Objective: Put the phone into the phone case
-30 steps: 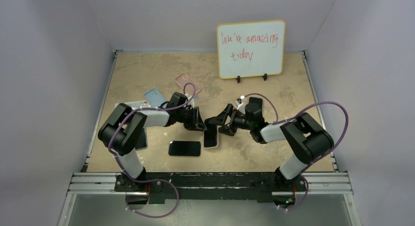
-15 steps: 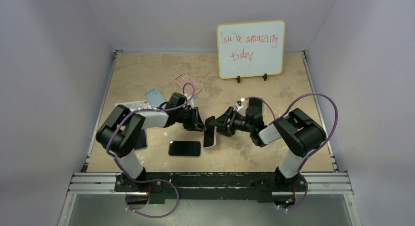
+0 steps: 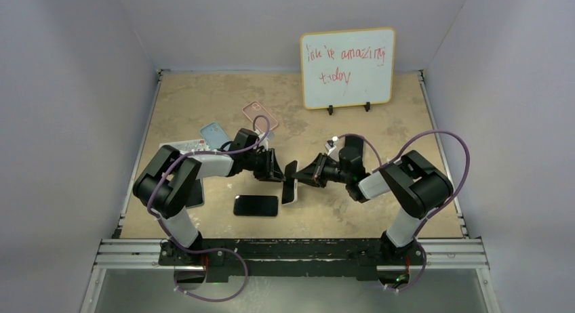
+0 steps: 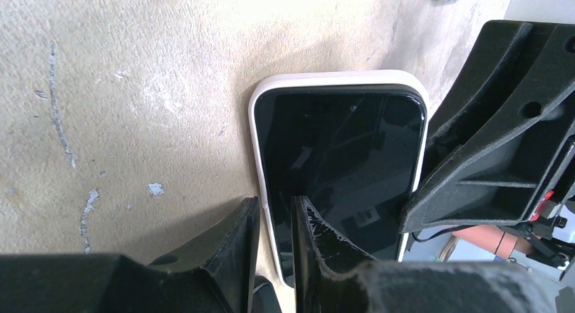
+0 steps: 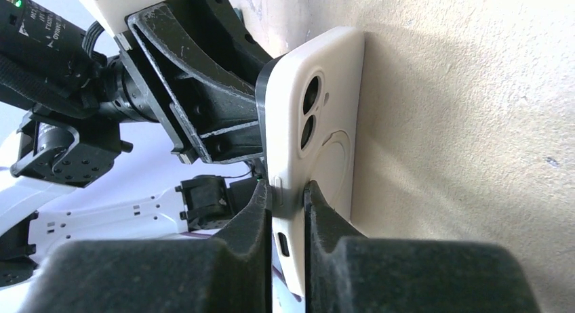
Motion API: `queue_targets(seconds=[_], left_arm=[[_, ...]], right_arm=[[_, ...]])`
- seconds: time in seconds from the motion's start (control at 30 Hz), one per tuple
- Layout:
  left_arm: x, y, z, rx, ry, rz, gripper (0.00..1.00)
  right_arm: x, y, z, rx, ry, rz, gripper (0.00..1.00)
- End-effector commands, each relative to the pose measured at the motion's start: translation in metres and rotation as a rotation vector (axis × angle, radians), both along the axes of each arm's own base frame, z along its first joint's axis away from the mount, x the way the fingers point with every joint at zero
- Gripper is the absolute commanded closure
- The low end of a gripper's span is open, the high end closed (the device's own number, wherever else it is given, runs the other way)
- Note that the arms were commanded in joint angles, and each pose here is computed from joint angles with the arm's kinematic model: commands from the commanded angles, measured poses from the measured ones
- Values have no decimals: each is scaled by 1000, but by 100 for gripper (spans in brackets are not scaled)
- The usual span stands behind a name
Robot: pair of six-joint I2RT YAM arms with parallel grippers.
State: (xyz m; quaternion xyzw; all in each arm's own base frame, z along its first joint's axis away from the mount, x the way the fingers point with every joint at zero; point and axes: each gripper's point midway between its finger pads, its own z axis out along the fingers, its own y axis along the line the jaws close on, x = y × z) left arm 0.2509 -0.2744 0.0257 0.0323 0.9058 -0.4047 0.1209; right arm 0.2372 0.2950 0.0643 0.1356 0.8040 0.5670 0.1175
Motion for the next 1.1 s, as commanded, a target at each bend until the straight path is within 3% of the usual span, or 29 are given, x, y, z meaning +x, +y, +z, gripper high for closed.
queue_targets(seconds=[0.0,0.07,0.27,0.4,0.5,0.6,0.73,0.9,1.07], left_arm=[[-5,-6,2,-12,-14,-26,74],[-5,-5,2,-8,-15,-24,74],[-4,-6,2,-7,-16,-25,74],[-3,-6,2,-9,-15,-23,74],[-3,-7,3,-13,-14,-23,74],[-3,-8,9,-23,-20,-21,72],[4,-12,36,-52,-64,-23,58],[10,-12,77,-68,-131,-38,35],[9,-9,125,-174,-196,-56,25]], right_arm=[[4,4,6,-19,-40,4,95],[6,4,6,-26,-39,-7,94],[7,2,3,-72,-29,-4,58],[7,-2,-1,-146,-37,8,53],[8,-5,-4,-194,-50,12,60],[9,-8,-3,-219,-67,11,77],[7,-10,1,-232,-92,19,94],[8,-11,25,-205,-173,12,100],[9,-13,67,-156,-284,-9,100]])
